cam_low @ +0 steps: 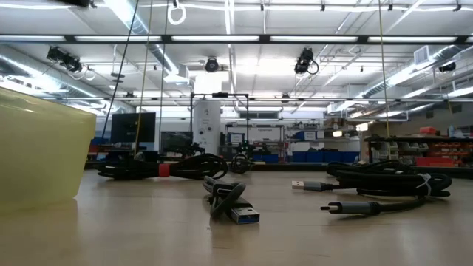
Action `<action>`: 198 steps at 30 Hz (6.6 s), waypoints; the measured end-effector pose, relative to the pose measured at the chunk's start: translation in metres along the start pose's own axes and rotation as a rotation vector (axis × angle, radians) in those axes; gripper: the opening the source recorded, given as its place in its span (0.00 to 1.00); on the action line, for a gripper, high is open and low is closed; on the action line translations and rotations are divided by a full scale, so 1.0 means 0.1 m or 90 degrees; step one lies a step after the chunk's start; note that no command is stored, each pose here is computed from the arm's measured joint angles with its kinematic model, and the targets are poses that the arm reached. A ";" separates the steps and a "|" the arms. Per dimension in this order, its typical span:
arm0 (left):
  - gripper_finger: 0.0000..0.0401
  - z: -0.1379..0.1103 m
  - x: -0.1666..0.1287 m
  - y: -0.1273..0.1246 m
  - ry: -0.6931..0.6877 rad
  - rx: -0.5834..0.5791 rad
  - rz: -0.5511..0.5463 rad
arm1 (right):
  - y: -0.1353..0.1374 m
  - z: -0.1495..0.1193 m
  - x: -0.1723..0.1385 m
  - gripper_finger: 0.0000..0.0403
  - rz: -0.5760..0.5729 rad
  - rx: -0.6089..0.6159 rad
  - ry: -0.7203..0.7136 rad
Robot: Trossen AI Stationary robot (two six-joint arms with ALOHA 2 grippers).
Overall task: Pick and place USB-C Cables
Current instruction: Put the black charger cable into the yellow bin, then move the yellow bin to the center of the table
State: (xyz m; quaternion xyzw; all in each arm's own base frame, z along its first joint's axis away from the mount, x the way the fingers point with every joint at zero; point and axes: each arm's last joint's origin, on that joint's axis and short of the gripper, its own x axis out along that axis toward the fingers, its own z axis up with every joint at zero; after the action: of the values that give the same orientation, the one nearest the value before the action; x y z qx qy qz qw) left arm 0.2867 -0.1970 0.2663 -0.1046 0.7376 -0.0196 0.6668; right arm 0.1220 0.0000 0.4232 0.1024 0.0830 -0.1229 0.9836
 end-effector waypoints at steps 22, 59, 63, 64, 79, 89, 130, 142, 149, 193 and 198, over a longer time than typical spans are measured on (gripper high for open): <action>0.06 0.09 0.81 0.37 0.030 0.223 -0.059 | 0.00 0.00 0.00 0.67 0.000 0.033 0.001; 0.24 0.31 0.48 0.46 -0.033 0.216 -0.009 | 0.00 0.00 0.01 0.67 0.000 0.031 0.002; 0.18 0.31 0.48 0.46 -0.034 0.215 -0.009 | 0.00 0.00 0.01 0.67 -0.001 0.031 0.002; 0.16 0.31 0.48 0.46 -0.034 0.214 -0.010 | 0.00 0.00 0.01 0.67 -0.001 0.031 0.003; 0.01 0.31 0.48 0.48 -0.045 0.159 0.029 | 0.00 -0.01 0.01 0.67 -0.002 0.029 0.007; 0.02 0.25 0.22 0.43 -0.070 0.100 0.024 | -0.01 -0.03 0.01 0.67 -0.005 0.037 0.019; 0.37 0.39 0.56 0.51 -0.050 0.208 0.104 | 0.00 -0.03 0.01 0.64 -0.004 0.021 0.019; 0.08 0.62 0.63 0.79 -0.049 0.148 0.123 | 0.00 -0.03 0.01 0.64 -0.005 0.022 0.019; 0.02 0.77 0.55 1.07 -0.068 0.092 0.115 | -0.01 -0.03 0.01 0.64 -0.005 0.023 0.019; 0.01 1.90 -0.23 2.37 -0.278 0.177 0.142 | -0.01 -0.02 0.01 0.64 -0.009 0.045 0.012; 0.01 1.92 -0.18 2.38 -0.272 0.170 0.150 | -0.01 -0.03 0.01 0.64 -0.010 0.041 0.015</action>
State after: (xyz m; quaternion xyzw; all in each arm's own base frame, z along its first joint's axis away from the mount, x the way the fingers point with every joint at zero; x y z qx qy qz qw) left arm 0.4476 0.0601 0.2224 0.0691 0.5784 -0.0167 0.8126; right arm 0.1220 -0.0003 0.4205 0.1346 0.0912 -0.1321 0.9778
